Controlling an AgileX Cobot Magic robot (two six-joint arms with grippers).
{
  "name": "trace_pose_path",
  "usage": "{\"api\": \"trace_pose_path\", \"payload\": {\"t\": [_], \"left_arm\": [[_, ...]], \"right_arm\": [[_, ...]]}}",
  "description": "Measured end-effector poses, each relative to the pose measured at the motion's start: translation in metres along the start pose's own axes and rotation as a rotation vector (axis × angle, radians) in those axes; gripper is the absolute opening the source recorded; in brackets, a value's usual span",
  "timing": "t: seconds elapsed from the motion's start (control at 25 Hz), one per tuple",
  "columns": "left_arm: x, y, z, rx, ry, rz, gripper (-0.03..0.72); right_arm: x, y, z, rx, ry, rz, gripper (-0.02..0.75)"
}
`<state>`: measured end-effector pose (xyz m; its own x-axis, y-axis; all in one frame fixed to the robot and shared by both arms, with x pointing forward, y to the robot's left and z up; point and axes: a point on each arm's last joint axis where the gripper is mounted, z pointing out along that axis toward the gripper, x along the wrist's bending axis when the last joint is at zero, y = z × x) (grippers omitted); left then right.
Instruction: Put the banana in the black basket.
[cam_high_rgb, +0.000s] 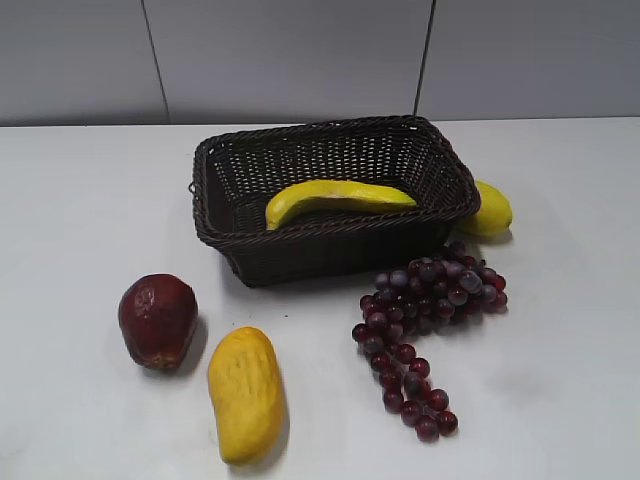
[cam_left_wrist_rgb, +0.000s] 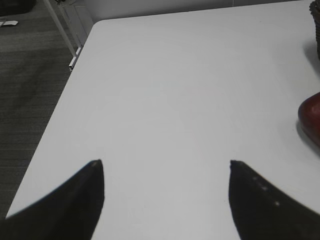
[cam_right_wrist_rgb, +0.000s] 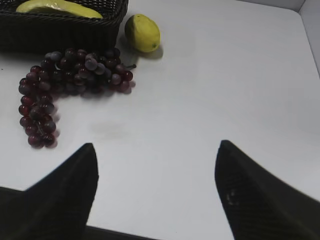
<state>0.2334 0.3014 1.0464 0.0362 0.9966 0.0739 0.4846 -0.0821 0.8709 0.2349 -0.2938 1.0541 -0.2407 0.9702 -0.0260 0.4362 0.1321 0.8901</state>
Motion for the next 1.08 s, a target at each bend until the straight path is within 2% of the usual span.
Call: {"api": "trace_pose_path", "payload": {"t": [0.32, 0.6, 1.08], "left_arm": [[0.0, 0.0, 0.0, 0.0, 0.0, 0.0, 0.575], [0.0, 0.0, 0.0, 0.0, 0.0, 0.0, 0.575], [0.0, 0.0, 0.0, 0.0, 0.0, 0.0, 0.575]], "right_arm": [[0.0002, -0.0015, -0.0027, -0.02, -0.002, -0.001, 0.554], [0.0006, -0.0012, -0.0022, -0.017, -0.073, 0.035, 0.554], [0.0007, -0.0012, -0.0022, -0.017, -0.074, 0.035, 0.554]]}}
